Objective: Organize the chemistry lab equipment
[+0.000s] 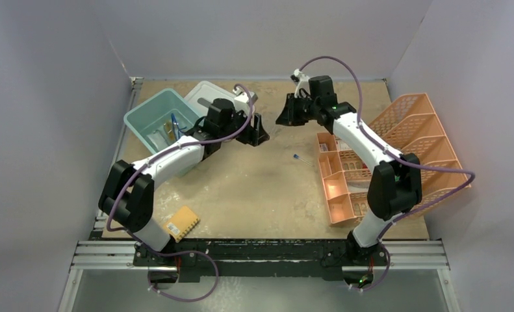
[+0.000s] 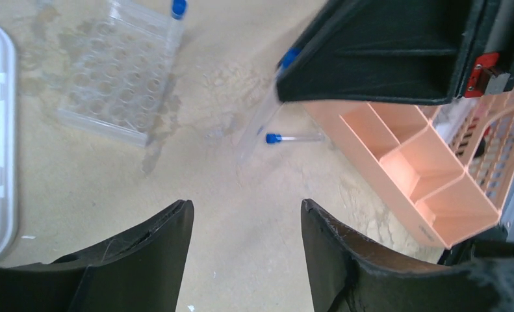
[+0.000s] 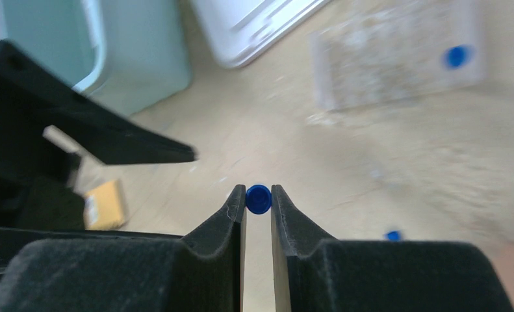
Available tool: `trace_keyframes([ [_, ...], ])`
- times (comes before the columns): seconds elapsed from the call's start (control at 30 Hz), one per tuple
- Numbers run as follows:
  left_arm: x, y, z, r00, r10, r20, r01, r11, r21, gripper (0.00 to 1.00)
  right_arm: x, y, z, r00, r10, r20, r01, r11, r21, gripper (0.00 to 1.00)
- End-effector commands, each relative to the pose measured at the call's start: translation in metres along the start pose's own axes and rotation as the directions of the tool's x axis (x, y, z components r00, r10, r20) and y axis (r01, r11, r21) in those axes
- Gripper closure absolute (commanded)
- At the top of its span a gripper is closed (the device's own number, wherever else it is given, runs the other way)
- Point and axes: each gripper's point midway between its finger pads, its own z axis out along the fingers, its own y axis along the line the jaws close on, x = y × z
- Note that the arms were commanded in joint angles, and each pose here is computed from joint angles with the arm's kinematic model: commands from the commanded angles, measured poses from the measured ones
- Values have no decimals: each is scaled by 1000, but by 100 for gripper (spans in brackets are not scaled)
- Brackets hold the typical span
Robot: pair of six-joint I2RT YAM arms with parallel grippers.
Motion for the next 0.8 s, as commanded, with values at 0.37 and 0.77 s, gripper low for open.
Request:
trace_keyframes([
  [0.37, -88, 33, -48, 960, -44, 276, 115, 962, -247, 37, -68, -62, 11, 891, -360, 277, 135, 792, 596, 92],
  [0.77, -78, 31, -45, 964, -72, 257, 132, 966, -224, 37, -61, -82, 46, 909, -326, 262, 102, 781, 616, 92],
])
